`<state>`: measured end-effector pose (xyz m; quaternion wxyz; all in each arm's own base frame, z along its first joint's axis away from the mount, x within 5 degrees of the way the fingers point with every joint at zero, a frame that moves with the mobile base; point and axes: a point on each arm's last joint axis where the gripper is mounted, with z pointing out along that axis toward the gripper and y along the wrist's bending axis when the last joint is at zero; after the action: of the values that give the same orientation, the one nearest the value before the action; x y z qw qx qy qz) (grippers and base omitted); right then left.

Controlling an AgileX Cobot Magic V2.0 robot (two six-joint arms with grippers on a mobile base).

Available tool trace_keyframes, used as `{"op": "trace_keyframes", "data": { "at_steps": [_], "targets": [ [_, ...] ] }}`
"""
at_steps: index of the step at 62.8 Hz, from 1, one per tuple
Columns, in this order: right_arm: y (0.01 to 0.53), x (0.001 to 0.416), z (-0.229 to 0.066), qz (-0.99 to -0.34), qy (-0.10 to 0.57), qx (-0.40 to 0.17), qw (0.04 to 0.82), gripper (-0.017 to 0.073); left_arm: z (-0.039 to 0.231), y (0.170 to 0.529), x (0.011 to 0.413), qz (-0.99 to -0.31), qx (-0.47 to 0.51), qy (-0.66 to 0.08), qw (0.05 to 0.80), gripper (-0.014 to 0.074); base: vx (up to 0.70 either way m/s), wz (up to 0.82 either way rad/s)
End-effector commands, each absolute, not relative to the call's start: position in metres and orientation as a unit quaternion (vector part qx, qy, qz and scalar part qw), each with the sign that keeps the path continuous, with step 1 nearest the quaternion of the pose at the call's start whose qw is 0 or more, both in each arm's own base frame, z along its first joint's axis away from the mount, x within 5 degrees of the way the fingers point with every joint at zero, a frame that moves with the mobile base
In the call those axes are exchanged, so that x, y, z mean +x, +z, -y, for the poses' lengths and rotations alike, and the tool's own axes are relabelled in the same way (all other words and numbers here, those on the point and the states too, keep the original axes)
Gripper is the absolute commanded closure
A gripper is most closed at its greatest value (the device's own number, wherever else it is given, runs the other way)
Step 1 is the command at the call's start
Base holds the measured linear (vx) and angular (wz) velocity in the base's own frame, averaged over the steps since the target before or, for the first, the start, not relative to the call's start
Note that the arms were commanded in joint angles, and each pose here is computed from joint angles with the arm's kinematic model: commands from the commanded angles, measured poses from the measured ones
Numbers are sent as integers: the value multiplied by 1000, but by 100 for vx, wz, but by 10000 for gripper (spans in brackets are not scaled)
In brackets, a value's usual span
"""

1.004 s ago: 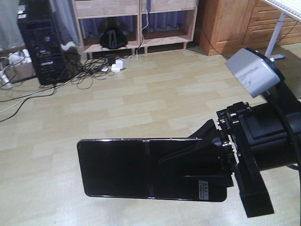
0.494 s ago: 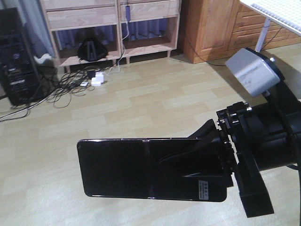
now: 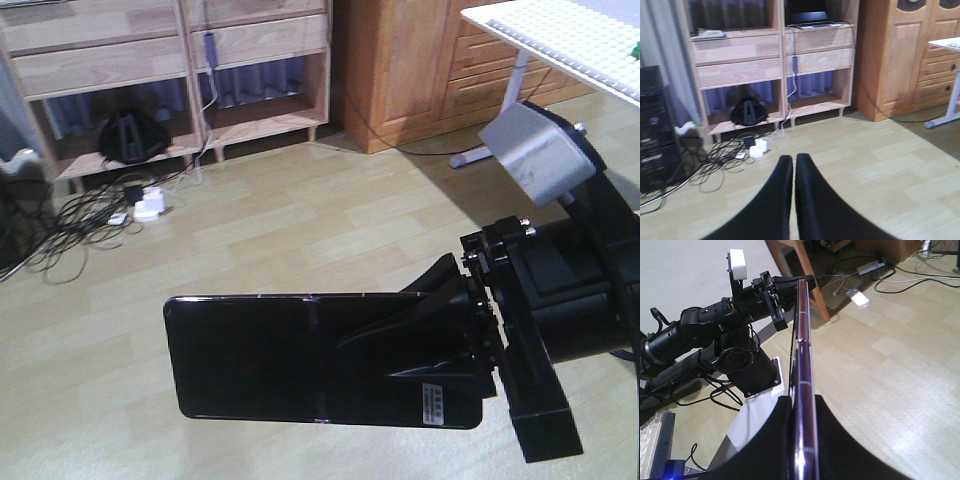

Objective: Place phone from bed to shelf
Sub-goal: 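Hold the phone while the base drives to the wooden shelf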

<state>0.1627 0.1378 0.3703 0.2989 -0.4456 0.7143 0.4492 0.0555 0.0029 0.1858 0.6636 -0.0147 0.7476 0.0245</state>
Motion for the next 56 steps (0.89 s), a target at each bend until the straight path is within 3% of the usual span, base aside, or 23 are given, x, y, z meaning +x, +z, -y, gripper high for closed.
{"op": "trace_keyframes", "data": {
  "at_steps": [1, 56],
  "targets": [
    [388, 152, -139, -680, 490, -451, 307, 561, -3, 190, 56, -723, -17, 22, 690, 592, 39, -21],
    [388, 152, -139, -680, 490, -451, 307, 561, -3, 190, 56, -723, -17, 22, 690, 592, 42, -10]
  ]
}}
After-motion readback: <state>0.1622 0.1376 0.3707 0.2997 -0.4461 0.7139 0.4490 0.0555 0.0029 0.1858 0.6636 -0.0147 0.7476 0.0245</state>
